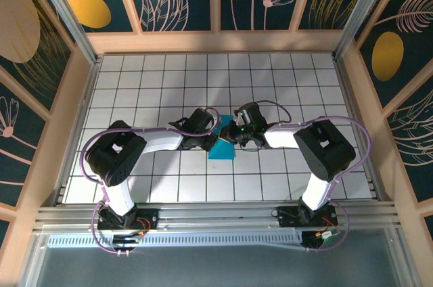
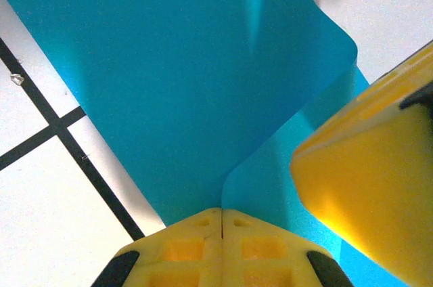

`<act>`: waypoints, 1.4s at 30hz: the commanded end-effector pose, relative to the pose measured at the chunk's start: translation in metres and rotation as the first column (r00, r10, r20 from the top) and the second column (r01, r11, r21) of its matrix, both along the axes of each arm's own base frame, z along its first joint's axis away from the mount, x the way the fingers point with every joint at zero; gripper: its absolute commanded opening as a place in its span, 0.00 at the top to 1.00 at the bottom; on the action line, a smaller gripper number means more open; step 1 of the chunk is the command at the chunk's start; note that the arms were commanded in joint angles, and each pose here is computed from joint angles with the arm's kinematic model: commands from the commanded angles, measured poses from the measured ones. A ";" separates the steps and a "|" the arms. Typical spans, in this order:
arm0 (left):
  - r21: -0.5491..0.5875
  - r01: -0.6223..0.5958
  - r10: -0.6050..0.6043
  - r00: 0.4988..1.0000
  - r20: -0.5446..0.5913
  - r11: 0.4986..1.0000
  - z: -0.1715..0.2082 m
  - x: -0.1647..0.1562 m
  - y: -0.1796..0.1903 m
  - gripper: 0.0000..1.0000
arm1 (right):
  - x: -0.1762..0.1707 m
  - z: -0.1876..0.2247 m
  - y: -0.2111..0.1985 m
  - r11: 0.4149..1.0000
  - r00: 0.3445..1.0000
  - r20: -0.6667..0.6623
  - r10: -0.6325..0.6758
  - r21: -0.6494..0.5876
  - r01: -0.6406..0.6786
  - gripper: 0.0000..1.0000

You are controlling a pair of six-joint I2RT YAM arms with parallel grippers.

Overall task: Fold a paper plane with a square sheet of paper (fold left side to right side)
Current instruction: Fold the triangle a second time at the center of the table.

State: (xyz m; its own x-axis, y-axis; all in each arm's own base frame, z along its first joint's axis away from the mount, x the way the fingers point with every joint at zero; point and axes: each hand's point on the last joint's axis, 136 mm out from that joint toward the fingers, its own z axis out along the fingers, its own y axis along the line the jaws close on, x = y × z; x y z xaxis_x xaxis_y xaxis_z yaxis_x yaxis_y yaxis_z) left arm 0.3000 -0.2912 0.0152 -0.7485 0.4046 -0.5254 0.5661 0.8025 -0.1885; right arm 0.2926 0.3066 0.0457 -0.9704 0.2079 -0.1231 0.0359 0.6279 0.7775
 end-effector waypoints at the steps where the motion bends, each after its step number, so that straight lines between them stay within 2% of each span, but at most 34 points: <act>1: 0.036 0.017 -0.016 0.999 -0.030 0.999 -0.015 -0.004 0.006 1.00 | -0.001 -0.007 0.002 1.000 1.000 -0.007 -0.007 -0.004 0.007 1.00; 35: 0.038 0.019 -0.018 0.999 -0.030 0.999 -0.015 -0.004 0.006 1.00 | -0.023 -0.054 -0.027 0.986 0.996 -0.084 -0.031 -0.165 0.016 1.00; 39: 0.036 0.000 0.000 1.000 -0.009 0.999 -0.007 0.000 0.006 0.96 | -0.026 -0.059 -0.031 0.983 0.995 -0.097 -0.032 -0.184 0.014 1.00; 42: 0.026 -0.020 0.019 1.000 0.024 0.999 0.010 0.007 0.005 0.88 | -0.030 -0.063 -0.033 0.981 0.994 -0.110 -0.030 -0.196 0.008 1.00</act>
